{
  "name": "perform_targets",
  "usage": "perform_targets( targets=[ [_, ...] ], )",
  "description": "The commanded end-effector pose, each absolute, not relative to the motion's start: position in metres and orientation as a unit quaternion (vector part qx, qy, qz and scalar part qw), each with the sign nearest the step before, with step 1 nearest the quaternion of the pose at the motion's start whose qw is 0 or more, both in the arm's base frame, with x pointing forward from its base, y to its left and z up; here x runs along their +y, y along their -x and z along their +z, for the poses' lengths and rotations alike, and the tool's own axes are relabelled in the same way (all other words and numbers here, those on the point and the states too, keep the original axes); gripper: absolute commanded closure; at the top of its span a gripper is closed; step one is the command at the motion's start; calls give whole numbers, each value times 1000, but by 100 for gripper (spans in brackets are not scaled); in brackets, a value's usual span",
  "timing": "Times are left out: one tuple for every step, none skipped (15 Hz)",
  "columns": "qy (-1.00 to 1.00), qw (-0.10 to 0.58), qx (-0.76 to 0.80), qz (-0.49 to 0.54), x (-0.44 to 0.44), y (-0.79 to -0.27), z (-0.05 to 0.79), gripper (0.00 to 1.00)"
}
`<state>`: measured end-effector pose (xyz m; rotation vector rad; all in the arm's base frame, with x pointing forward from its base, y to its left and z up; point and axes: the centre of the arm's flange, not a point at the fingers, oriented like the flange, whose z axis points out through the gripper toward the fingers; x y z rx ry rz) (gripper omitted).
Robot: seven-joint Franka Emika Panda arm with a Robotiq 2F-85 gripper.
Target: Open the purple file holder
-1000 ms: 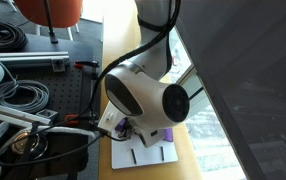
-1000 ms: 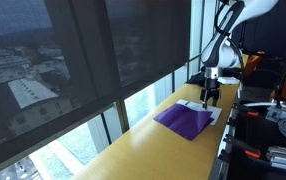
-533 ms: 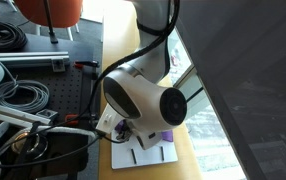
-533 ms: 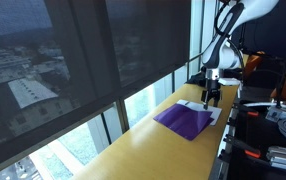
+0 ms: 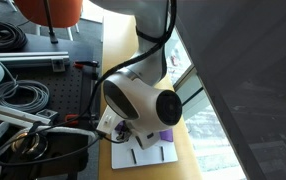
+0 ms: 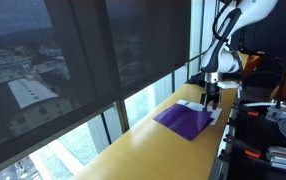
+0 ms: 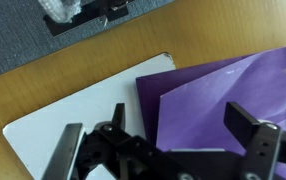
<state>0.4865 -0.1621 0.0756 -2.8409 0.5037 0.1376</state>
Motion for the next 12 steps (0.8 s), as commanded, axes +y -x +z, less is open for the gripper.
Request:
perform_targets(
  targets=[
    [978, 123, 164, 36, -157, -504, 71, 0],
    [978, 124, 163, 34, -155, -508, 70, 0],
    [979, 124, 160, 34, -151, -512, 67, 0],
    [979, 126, 158, 34, -149, -515, 65, 0],
    [979, 128, 154, 34, -146, -518, 64, 0],
    [980, 129, 151, 34, -142, -520, 63, 0],
    [980, 130, 148, 35, -139, -521, 60, 0],
    [980, 131, 146, 36, -137, -521, 57, 0],
    [980, 131, 145, 38, -136, -521, 55, 0],
    [980, 131, 144, 39, -136, -522, 53, 0],
    [980, 131, 144, 40, -135, -522, 52, 0],
    [980, 131, 144, 41, -134, -523, 51, 0]
  ],
)
